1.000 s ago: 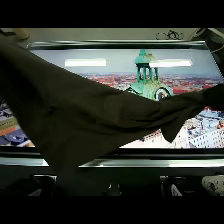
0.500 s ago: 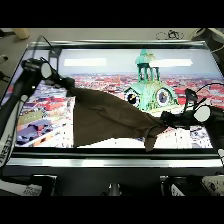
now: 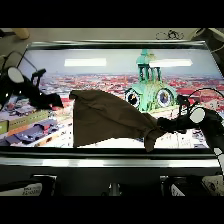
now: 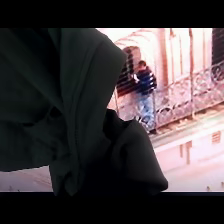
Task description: Fold the shirts.
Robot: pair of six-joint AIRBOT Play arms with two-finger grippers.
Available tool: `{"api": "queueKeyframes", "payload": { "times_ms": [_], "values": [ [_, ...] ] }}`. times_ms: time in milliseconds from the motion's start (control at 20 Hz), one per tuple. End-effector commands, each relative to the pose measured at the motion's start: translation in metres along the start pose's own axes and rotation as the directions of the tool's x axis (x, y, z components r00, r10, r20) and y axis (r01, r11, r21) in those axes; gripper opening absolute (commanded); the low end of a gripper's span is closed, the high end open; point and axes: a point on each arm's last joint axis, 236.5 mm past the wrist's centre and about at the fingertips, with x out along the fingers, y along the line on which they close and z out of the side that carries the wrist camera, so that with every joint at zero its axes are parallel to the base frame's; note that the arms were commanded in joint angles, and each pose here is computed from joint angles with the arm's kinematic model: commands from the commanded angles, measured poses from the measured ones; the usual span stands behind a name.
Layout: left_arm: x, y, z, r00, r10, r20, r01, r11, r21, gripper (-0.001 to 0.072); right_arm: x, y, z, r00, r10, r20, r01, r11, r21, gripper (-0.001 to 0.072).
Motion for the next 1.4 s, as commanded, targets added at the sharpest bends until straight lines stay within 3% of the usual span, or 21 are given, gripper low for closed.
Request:
{"api": "queueKeyframes", "payload": {
  "times_ms": [0,200,500,550,600,650,700,750,800,900,1000,1050,1150,1200,1250,1350],
  "values": [
    [0.049,0.003,-0.085,0.989,-0.119,-0.093,0.104,0.983,-0.152,0.0673,0.001,0.000,-0.007,1.000,0.000,-0.029,0.000,1.000,-0.017,0.0019],
    [0.108,-0.017,-0.119,0.960,-0.277,-0.036,0.255,0.922,-0.290,0.0666,0.001,0.000,-0.008,0.999,0.001,-0.033,-0.001,1.000,-0.017,0.0019],
    [0.148,-0.034,-0.116,0.957,-0.290,-0.013,0.272,0.911,-0.309,0.0659,0.000,0.001,-0.009,0.999,0.002,-0.037,-0.003,1.000,-0.016,0.0019],
    [0.151,-0.044,-0.109,0.951,-0.310,0.014,0.299,0.903,-0.308,0.0593,0.000,0.001,-0.009,0.999,0.003,-0.036,-0.004,1.000,-0.016,0.0019],
    [0.154,-0.051,-0.104,0.947,-0.321,0.034,0.315,0.896,-0.314,0.0592,0.000,0.001,-0.008,0.999,0.003,-0.034,-0.004,1.000,-0.017,0.0019],
    [0.156,-0.058,-0.101,0.942,-0.331,0.049,0.329,0.889,-0.319,0.0435,-0.002,0.002,-0.005,1.000,0.005,-0.026,-0.005,1.000,-0.024,0.0019],
    [0.154,-0.064,-0.098,0.936,-0.347,0.059,0.347,0.882,-0.317,0.0120,-0.008,0.005,0.001,1.000,0.008,-0.004,-0.009,0.999,-0.051,0.0019],
    [0.142,-0.075,-0.090,0.922,-0.381,0.070,0.387,0.892,-0.236,0.0029,-0.018,0.009,0.012,0.999,0.014,0.033,-0.011,0.996,-0.087,0.0019],
    [0.119,-0.087,-0.078,0.905,-0.413,0.097,0.423,0.898,-0.122,0.0027,-0.037,0.017,0.030,0.995,0.023,0.098,-0.009,0.991,-0.133,0.0019],
    [0.022,-0.113,-0.027,0.833,-0.458,0.310,0.441,0.889,0.128,0.0025,-0.104,0.040,0.078,0.952,0.052,0.301,0.016,0.975,-0.222,0.0019],
    [-0.157,-0.135,0.010,0.594,-0.475,0.649,0.292,0.879,0.377,0.0025,-0.219,0.073,0.118,0.820,0.113,0.560,0.063,0.956,-0.285,0.0019],
    [-0.269,-0.141,0.001,0.383,-0.471,0.795,0.162,0.881,0.444,0.0025,-0.291,0.089,0.124,0.709,0.150,0.689,0.101,0.946,-0.309,0.0019],
    [-0.458,-0.140,-0.075,-0.069,-0.422,0.904,-0.011,0.907,0.422,0.0025,-0.433,0.115,0.101,0.425,0.231,0.875,0.171,0.929,-0.328,0.0019],
    [-0.516,-0.140,-0.123,-0.218,-0.399,0.891,-0.057,0.916,0.396,0.0025,-0.492,0.123,0.076,0.280,0.266,0.922,0.197,0.924,-0.326,0.0019],
    [-0.553,-0.143,-0.169,-0.319,-0.384,0.866,-0.090,0.922,0.376,0.0025,-0.543,0.128,0.046,0.140,0.297,0.945,0.220,0.921,-0.322,0.0019],
    [-0.579,-0.152,-0.225,-0.392,-0.378,0.839,-0.121,0.925,0.361,0.0025,-0.598,0.130,-0.001,-0.027,0.328,0.944,0.236,0.920,-0.312,0.0019]
  ]
}}
